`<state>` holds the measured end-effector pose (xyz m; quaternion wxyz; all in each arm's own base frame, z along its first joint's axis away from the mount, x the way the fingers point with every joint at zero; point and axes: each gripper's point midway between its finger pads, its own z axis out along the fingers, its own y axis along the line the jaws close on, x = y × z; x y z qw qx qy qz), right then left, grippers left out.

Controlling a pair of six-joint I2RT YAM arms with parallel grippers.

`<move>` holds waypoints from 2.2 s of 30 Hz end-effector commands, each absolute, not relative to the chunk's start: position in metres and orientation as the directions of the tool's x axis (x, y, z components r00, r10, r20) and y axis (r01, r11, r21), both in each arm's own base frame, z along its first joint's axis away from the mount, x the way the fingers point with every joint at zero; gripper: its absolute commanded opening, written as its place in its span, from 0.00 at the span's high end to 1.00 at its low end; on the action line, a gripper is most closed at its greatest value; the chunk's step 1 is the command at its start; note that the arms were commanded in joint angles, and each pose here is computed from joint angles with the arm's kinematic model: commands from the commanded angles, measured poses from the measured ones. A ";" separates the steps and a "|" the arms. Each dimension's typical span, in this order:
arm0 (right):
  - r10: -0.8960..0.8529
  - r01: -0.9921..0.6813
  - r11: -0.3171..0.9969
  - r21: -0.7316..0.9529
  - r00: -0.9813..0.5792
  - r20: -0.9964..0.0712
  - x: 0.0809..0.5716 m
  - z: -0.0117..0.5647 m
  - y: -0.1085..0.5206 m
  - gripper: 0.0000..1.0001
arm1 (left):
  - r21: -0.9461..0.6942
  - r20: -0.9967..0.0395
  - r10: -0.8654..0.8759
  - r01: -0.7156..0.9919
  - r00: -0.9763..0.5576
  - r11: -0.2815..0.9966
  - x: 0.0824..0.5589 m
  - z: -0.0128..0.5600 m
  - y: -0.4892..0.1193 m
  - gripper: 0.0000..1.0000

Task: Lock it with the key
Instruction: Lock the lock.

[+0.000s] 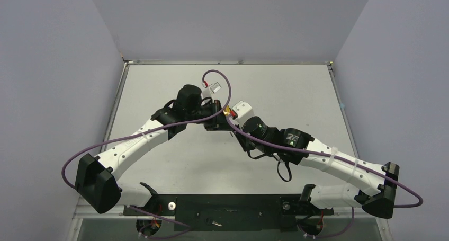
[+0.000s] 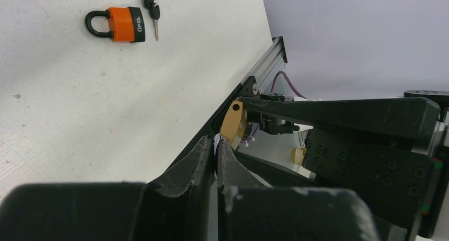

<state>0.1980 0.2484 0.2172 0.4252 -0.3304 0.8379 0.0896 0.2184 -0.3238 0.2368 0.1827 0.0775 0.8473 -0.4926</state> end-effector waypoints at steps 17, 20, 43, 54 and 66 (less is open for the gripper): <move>-0.042 -0.620 0.783 0.049 -0.131 -0.991 0.212 0.353 0.240 0.16 | -0.874 -0.486 -0.378 0.444 -0.788 0.198 0.235 0.383 -0.278 1.00; 0.040 -0.700 0.708 0.094 -0.092 -0.995 0.206 0.384 0.249 0.16 | -0.861 -0.494 -0.441 0.492 -0.749 0.129 0.231 0.424 -0.268 1.00; 0.246 -0.895 0.419 0.155 -0.053 -0.968 0.190 0.481 0.311 0.35 | -0.775 -0.552 -0.561 0.628 -0.617 0.070 0.194 0.525 -0.238 1.00; 0.255 -0.889 0.427 0.163 -0.054 -0.965 0.197 0.485 0.320 0.55 | -0.768 -0.561 -0.547 0.637 -0.622 0.063 0.190 0.525 -0.240 1.00; 0.271 -0.894 0.411 0.180 -0.069 -0.960 0.194 0.484 0.323 0.70 | -0.768 -0.565 -0.535 0.637 -0.628 0.063 0.191 0.519 -0.242 1.00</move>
